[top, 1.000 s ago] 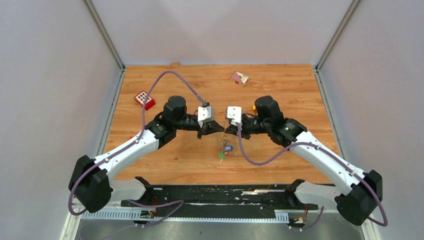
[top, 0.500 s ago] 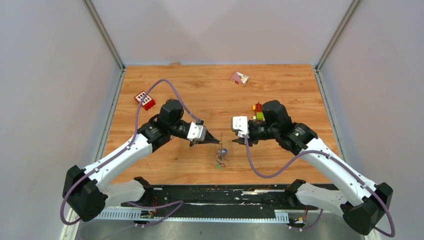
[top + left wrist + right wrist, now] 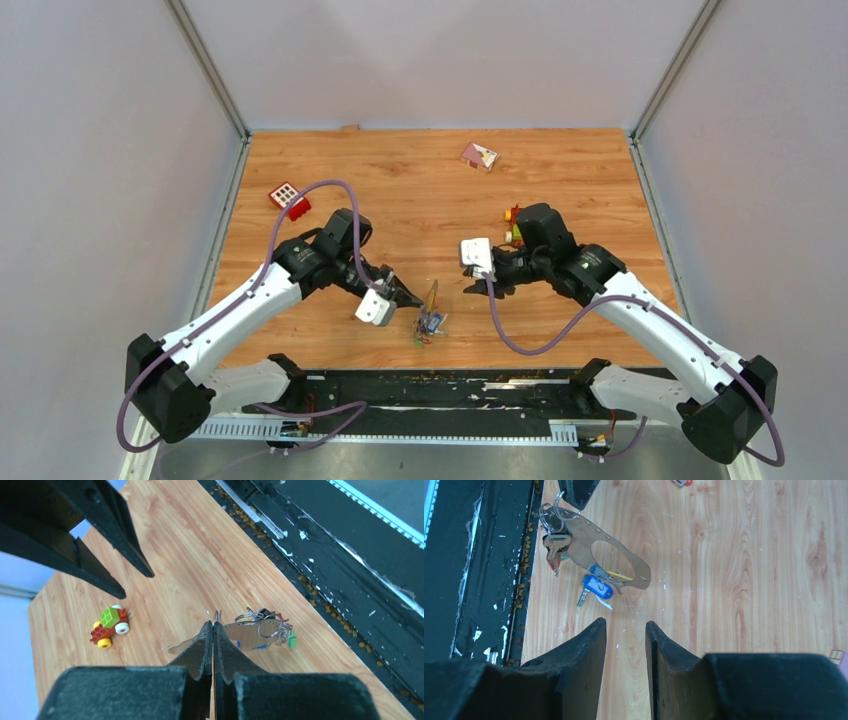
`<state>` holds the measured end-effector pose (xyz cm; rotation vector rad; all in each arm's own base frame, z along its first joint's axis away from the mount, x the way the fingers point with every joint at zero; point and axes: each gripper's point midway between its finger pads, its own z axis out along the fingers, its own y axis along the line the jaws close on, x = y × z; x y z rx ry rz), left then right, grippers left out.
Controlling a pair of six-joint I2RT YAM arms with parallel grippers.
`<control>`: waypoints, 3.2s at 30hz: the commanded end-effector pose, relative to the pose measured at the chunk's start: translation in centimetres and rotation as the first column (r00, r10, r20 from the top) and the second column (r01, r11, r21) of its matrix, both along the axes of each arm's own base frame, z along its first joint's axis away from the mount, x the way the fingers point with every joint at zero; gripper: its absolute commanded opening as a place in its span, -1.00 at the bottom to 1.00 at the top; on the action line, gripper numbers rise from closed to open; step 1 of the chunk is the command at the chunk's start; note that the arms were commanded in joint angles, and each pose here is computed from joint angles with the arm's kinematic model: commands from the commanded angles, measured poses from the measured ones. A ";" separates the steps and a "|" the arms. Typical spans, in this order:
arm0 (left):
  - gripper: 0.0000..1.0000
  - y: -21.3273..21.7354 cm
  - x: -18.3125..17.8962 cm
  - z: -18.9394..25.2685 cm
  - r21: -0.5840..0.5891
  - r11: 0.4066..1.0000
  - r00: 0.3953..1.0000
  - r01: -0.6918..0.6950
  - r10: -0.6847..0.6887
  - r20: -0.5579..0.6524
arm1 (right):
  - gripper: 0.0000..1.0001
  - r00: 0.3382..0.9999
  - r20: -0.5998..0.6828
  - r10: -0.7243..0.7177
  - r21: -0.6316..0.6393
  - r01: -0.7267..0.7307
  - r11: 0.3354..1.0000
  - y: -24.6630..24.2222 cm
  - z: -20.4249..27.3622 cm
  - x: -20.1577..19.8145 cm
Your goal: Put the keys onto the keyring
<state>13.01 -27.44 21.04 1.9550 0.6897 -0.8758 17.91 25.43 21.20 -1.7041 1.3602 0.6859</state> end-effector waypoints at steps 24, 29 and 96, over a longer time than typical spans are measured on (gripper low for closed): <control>-1.00 -0.3 -0.4 1.6 -0.044 0.994 0.990 0.099 -0.094 0.104 | -0.35 0.994 -0.062 0.092 0.020 -0.091 0.996 1.6 -0.5 -2.0; -1.00 -1.5 2.0 2.9 -0.053 0.996 0.997 -0.076 0.075 -0.009 | -0.37 0.995 -0.052 0.084 0.043 -0.082 0.996 2.0 0.3 -1.9; -0.27 -3.1 5.2 6.3 -0.267 0.880 0.837 -0.393 0.223 -0.500 | -1.00 0.993 -0.069 -0.091 0.305 0.107 0.946 3.9 8.1 1.7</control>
